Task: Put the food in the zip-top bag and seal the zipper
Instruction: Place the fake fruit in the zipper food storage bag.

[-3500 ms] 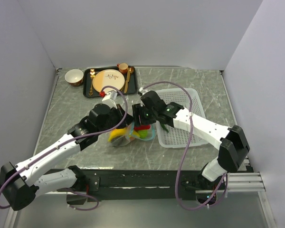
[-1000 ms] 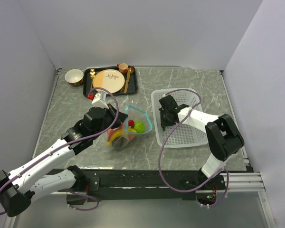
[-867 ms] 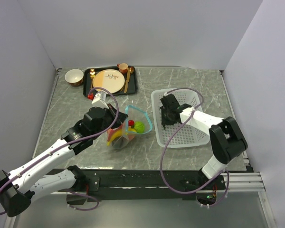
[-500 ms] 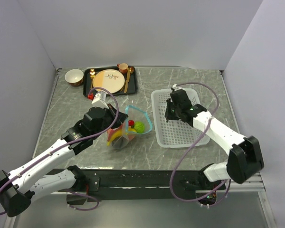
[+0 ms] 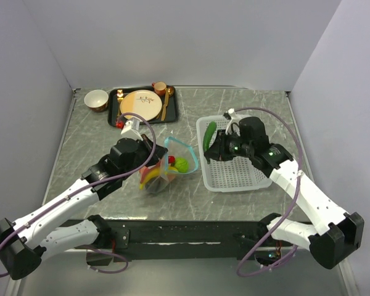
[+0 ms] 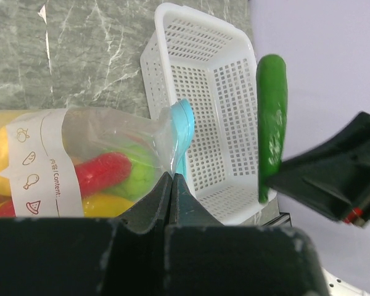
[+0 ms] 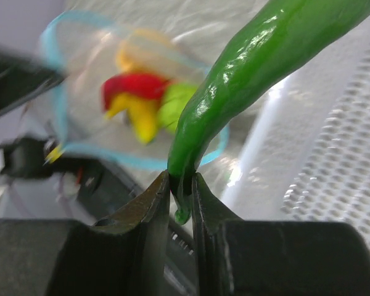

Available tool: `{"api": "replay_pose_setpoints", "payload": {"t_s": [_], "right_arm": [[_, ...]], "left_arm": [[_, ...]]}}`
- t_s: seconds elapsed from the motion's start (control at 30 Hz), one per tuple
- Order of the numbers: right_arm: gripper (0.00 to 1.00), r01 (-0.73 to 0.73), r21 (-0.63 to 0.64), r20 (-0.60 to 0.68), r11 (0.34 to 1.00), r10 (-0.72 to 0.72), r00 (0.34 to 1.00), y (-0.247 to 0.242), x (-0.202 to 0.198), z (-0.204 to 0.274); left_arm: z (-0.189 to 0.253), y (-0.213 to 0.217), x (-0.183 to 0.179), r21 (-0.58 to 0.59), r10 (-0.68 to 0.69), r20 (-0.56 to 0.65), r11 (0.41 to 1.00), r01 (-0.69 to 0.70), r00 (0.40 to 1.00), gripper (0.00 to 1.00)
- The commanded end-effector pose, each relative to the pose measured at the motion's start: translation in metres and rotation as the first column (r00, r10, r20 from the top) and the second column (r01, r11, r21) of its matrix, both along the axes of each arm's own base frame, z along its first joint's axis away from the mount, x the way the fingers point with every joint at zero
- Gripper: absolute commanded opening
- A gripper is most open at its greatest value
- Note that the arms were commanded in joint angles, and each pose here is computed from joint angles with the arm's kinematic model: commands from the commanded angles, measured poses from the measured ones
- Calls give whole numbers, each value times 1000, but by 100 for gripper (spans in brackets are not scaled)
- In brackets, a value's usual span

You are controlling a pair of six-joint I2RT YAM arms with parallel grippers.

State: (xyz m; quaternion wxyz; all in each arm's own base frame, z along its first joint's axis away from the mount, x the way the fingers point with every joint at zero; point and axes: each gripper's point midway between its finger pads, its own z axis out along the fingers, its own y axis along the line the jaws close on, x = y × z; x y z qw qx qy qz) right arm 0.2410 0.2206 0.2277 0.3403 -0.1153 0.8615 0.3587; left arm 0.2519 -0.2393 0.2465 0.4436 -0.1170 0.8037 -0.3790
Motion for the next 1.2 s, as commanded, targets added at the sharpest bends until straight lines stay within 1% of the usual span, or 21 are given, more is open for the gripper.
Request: {"api": "replay_pose_setpoints", "payload": {"t_s": [0.0, 0.03, 0.13, 0.23, 0.37, 0.4, 0.43, 0.53, 0.73, 0.87, 0.97, 1.07, 1.17], "right_arm": [[8, -213, 102, 52, 972, 209, 977, 11, -42, 33], [8, -229, 101, 68, 968, 223, 972, 10, -48, 37], [8, -286, 124, 62, 950, 280, 958, 10, -65, 38], [9, -333, 132, 28, 934, 333, 943, 14, -78, 29], [9, -398, 96, -45, 912, 404, 914, 23, -97, 5], [9, -398, 74, -59, 915, 402, 914, 26, -96, -2], [9, -438, 61, -70, 897, 442, 894, 33, -106, -7], [9, -505, 41, -99, 862, 506, 857, 46, -121, -16], [9, -536, 20, -113, 844, 534, 838, 57, -122, -25], [10, -583, 33, -120, 812, 582, 804, 60, -126, -26], [10, -618, 38, -112, 785, 618, 778, 64, -127, -28], [10, -640, 36, -132, 768, 638, 758, 67, -126, -33], [10, -636, 30, -125, 771, 635, 763, 70, -121, -34]], "left_arm": [[28, -8, 7, -49, -4, 61, 999, 7, 998, 1], [27, -8, 8, -43, -2, 60, 999, 5, 998, 1], [27, -9, 11, -49, 3, 63, 999, 0, 998, 1], [26, -14, 13, -51, -4, 63, 999, 7, 998, 1], [28, -16, 15, -47, -11, 69, 999, 14, 998, 1], [30, -16, 16, -45, -10, 72, 999, 14, 997, 1], [31, -15, 16, -45, -10, 76, 999, 13, 997, 1], [34, -14, 15, -41, -10, 82, 999, 13, 997, 1], [33, -11, 7, -47, -26, 86, 998, 30, 996, 1], [30, -14, 0, -15, -88, 104, 996, 90, 991, 1], [28, -22, -10, 15, -178, 122, 984, 177, 976, 1], [25, -28, -20, 39, -258, 128, 966, 255, 958, 1], [20, -32, -27, 57, -312, 111, 950, 307, 944, 1]]}}
